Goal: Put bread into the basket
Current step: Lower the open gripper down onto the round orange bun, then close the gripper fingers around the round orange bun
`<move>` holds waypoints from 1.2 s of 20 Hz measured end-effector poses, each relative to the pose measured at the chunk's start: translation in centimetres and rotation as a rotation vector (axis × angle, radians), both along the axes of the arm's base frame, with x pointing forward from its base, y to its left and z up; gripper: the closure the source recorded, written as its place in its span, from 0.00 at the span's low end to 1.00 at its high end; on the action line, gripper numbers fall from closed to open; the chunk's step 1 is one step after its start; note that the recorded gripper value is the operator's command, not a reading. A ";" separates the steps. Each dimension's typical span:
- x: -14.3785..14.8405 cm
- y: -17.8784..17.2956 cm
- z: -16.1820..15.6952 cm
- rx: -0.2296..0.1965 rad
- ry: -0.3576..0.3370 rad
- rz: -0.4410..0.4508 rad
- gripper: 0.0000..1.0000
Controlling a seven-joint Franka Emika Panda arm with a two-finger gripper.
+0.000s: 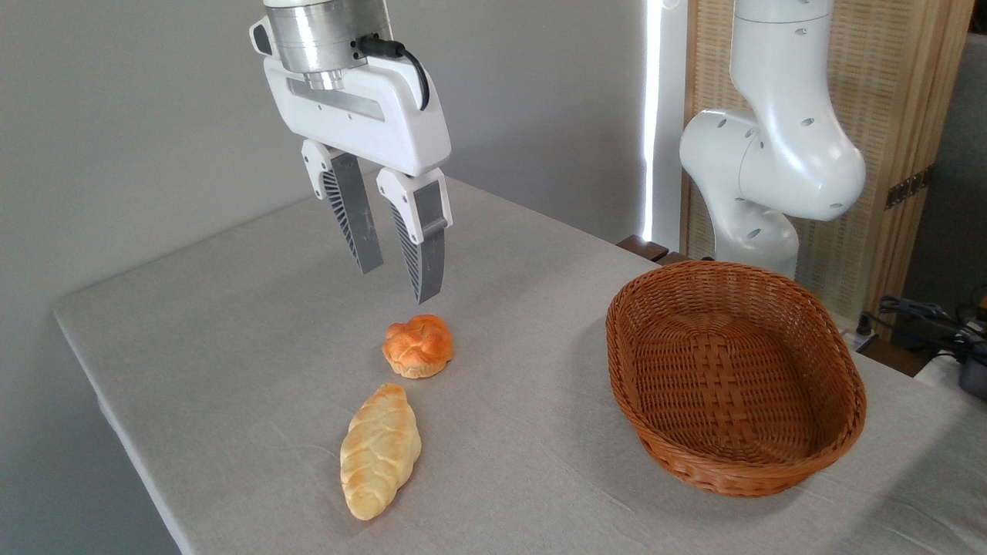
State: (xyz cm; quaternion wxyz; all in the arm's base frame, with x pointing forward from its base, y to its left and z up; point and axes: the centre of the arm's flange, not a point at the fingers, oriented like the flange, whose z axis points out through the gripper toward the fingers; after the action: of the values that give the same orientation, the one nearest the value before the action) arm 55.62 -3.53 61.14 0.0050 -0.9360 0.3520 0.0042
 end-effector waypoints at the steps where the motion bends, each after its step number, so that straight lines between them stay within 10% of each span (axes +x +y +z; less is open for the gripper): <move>1: 0.0 0.0 0.0 0.000 0.000 0.000 0.00; 13: -0.3 0.3 -0.6 -0.018 0.014 -0.001 0.00; 24: -6.9 -12.0 -14.6 -0.081 -0.045 -0.214 0.07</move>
State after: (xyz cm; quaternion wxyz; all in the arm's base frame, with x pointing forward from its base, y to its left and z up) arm 48.74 -15.56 46.58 -0.0245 -0.8924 0.4495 -0.0315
